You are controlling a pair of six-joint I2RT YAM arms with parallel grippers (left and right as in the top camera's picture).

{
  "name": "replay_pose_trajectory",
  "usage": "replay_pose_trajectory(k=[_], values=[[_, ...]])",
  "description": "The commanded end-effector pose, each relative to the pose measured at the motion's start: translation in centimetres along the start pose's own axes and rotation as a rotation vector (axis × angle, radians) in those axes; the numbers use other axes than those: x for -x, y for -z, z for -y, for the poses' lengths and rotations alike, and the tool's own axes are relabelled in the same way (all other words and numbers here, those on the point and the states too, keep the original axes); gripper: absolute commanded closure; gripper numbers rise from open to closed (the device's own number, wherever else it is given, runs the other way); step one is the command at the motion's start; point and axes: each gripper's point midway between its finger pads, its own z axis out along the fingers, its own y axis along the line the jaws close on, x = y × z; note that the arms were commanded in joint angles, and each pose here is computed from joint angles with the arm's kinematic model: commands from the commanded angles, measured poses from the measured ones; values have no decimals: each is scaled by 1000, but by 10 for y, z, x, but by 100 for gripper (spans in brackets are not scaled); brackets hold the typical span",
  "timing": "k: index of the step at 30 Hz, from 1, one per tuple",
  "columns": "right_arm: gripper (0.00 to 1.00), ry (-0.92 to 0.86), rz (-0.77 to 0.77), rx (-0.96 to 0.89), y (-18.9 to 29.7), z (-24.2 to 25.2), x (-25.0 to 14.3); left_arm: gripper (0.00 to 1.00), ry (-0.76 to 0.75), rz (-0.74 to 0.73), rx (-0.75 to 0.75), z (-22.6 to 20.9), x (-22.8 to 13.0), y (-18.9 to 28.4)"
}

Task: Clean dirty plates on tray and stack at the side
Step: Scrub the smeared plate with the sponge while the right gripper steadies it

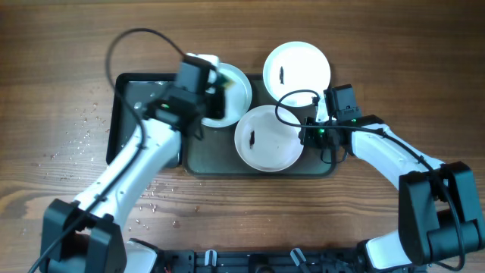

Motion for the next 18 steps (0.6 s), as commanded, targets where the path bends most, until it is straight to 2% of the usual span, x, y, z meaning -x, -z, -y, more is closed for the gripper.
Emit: replay_pose_trajectory(k=[1, 6, 14, 18], values=[[89, 25, 36, 9, 7, -7, 11, 96, -1, 3, -131, 58, -4, 10], [89, 25, 34, 9, 7, -7, 11, 96, -70, -53, -155, 88, -28, -5], [89, 25, 34, 9, 7, -7, 11, 96, 18, -151, -102, 84, -55, -39], [89, 26, 34, 9, 7, -7, 11, 96, 15, -177, -93, 84, -64, -48]])
